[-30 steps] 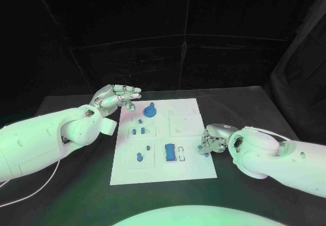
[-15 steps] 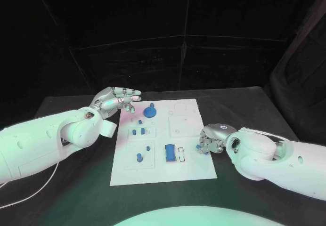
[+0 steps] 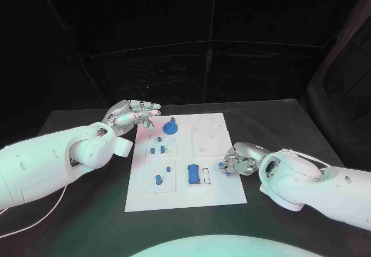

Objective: Assemble the parts on the task board

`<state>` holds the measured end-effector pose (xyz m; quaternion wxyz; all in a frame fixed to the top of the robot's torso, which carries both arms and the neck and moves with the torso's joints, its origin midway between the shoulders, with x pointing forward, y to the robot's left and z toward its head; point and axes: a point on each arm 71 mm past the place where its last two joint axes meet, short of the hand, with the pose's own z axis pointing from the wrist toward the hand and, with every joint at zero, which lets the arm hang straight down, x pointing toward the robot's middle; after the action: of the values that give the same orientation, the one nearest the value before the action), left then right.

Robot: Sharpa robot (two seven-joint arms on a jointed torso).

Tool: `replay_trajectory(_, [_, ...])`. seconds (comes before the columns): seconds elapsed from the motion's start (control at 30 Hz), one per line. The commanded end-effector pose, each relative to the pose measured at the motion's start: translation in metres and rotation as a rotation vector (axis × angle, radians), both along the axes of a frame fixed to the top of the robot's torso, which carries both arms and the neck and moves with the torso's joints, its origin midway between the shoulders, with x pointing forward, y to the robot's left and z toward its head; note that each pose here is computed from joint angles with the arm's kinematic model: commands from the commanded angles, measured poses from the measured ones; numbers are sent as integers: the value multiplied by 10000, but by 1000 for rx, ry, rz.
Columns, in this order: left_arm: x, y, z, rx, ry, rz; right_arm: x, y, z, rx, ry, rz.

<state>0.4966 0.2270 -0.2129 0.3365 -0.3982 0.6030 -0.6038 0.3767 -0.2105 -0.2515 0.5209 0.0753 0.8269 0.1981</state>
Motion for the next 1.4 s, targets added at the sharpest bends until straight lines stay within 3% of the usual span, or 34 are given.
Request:
replay_trajectory(0.03, [-3,-19,12,-10,-1,-12,-4,27,11,98,27,-47])
replay_trajectory(0.7, [-10,-22,14,-11,1,-15,5,289,-101,66,142,5])
replay_trajectory(1.4, [-12,-19,13,-10,3,-17,34,400,-107,46,116,20])
